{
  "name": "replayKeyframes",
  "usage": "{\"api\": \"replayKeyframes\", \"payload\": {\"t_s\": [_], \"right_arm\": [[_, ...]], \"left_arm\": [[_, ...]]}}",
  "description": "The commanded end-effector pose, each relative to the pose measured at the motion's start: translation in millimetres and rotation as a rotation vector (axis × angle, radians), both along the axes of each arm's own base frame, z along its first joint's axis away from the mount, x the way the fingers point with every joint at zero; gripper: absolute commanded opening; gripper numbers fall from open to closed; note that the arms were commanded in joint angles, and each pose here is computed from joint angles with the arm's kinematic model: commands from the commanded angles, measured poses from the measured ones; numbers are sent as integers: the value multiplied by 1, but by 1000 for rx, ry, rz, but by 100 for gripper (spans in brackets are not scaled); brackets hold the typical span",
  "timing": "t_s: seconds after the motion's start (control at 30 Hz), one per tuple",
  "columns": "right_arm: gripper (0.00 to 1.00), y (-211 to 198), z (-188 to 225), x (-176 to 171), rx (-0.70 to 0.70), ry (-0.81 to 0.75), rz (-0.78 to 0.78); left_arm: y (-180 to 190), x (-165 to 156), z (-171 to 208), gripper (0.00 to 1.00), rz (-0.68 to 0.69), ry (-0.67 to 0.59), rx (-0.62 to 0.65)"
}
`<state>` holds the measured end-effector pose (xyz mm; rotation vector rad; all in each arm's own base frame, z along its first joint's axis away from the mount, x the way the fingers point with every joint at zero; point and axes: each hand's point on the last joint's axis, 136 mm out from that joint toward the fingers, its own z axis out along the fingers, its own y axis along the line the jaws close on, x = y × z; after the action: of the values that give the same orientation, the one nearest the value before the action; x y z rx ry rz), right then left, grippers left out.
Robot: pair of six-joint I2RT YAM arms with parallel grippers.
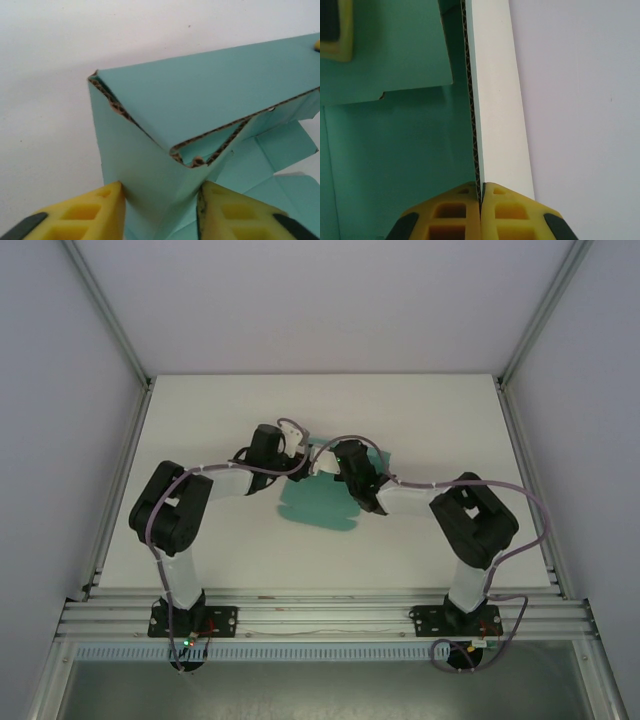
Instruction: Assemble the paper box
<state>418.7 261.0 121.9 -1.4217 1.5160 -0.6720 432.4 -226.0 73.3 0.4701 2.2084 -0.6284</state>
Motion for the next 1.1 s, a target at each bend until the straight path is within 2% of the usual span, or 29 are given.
{"api": "replayKeyframes", "payload": {"t_s": [0.0, 0.1, 0.23, 0.4, 0.57, 0.6, 0.77, 0.83, 0.87, 0.93, 0.97, 1.07], "right_arm": [[0, 17, -20, -30, 9, 103, 96], [0, 18, -18, -34, 15, 102, 97], [0, 19, -15, -36, 32, 102, 86], [0, 18, -14, -33, 36, 83, 51], [0, 20, -11, -34, 75, 90, 42], [0, 21, -12, -35, 84, 100, 45], [0, 22, -16, -38, 94, 120, 50], [0, 22, -16, -39, 101, 123, 51], [0, 23, -17, -40, 105, 128, 52], [0, 23, -16, -41, 108, 139, 60], [0, 23, -16, -42, 107, 141, 63], [0, 24, -19, -44, 99, 158, 73]], "left_arm": [[-8, 17, 10, 27, 40, -58, -11], [-12, 17, 11, 24, 46, -87, 7], [-9, 21, 11, 9, 109, -101, 20], [5, 24, 7, 5, 233, -118, 61], [7, 20, 1, 5, 252, -124, 120], [9, 21, -1, 0, 268, -125, 122], [14, 27, -2, 0, 322, -149, 115], [10, 28, 0, 0, 300, -144, 115], [7, 27, -8, 2, 286, -127, 115], [3, 26, -10, 16, 267, -128, 98], [1, 27, -9, 16, 258, -130, 90], [-5, 30, -7, 25, 236, -133, 77]]}}
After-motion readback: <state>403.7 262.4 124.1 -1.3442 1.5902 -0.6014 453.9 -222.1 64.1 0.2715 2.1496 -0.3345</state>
